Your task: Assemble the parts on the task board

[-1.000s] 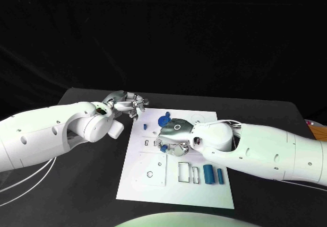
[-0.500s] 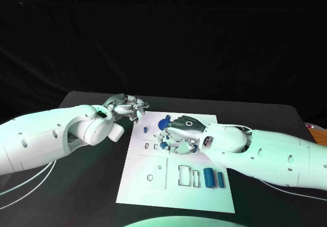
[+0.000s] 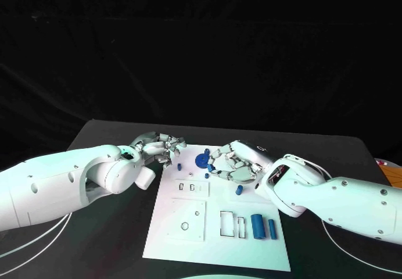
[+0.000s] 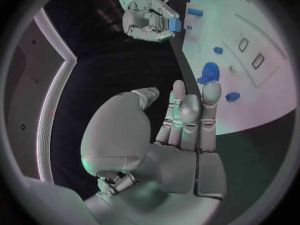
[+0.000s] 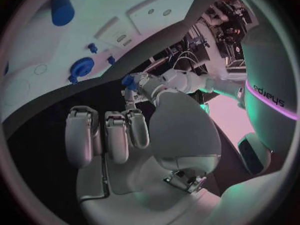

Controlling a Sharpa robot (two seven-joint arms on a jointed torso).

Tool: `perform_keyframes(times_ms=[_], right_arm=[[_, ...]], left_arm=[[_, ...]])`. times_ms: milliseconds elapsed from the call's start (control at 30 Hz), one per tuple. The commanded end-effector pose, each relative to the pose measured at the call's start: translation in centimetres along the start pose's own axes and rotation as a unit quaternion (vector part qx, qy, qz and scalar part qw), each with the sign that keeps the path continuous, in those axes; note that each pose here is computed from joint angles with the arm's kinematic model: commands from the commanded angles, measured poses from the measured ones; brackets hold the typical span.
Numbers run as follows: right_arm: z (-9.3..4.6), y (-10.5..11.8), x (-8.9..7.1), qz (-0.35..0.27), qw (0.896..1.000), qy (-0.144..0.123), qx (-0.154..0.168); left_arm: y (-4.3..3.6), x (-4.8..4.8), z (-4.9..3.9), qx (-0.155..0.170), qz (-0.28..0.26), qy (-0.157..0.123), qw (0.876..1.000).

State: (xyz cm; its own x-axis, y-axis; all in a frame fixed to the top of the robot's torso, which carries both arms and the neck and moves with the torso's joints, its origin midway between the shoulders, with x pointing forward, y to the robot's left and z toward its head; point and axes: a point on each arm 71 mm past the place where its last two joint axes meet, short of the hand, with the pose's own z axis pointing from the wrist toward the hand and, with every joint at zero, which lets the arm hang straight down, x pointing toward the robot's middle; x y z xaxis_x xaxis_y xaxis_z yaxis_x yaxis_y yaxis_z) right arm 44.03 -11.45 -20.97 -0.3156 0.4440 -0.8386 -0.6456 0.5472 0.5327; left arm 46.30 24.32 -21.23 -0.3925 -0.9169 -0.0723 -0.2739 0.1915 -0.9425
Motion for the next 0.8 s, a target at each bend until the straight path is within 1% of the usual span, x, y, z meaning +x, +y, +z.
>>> perform_keyframes(times_ms=[33,67,200,300,400,567,800], right_arm=[[-0.4,0.0,-0.7,0.067,0.996,-0.053,0.009],[-0.4,0.0,-0.8,0.07,0.996,-0.058,0.01],[-0.8,0.2,-1.4,0.091,0.992,-0.092,0.011],[-0.9,0.4,-1.6,0.098,0.989,-0.107,0.011],[-1.1,0.5,-1.7,0.105,0.987,-0.119,0.011],[-1.2,0.7,-1.7,0.111,0.985,-0.13,0.011],[-1.1,0.9,-1.4,0.117,0.984,-0.13,0.011]], left_arm=[[0.63,1.28,-0.08,-0.001,-0.081,0.048,0.996],[0.81,1.48,-0.08,-0.003,-0.088,0.054,0.995],[1.93,2.98,0.01,-0.015,-0.129,0.087,0.988],[2.41,3.73,0.16,-0.02,-0.146,0.099,0.984],[2.71,4.33,0.42,-0.022,-0.162,0.105,0.981],[2.78,5.03,0.74,-0.016,-0.185,0.111,0.976],[2.46,5.96,0.94,-0.003,-0.213,0.129,0.968]])
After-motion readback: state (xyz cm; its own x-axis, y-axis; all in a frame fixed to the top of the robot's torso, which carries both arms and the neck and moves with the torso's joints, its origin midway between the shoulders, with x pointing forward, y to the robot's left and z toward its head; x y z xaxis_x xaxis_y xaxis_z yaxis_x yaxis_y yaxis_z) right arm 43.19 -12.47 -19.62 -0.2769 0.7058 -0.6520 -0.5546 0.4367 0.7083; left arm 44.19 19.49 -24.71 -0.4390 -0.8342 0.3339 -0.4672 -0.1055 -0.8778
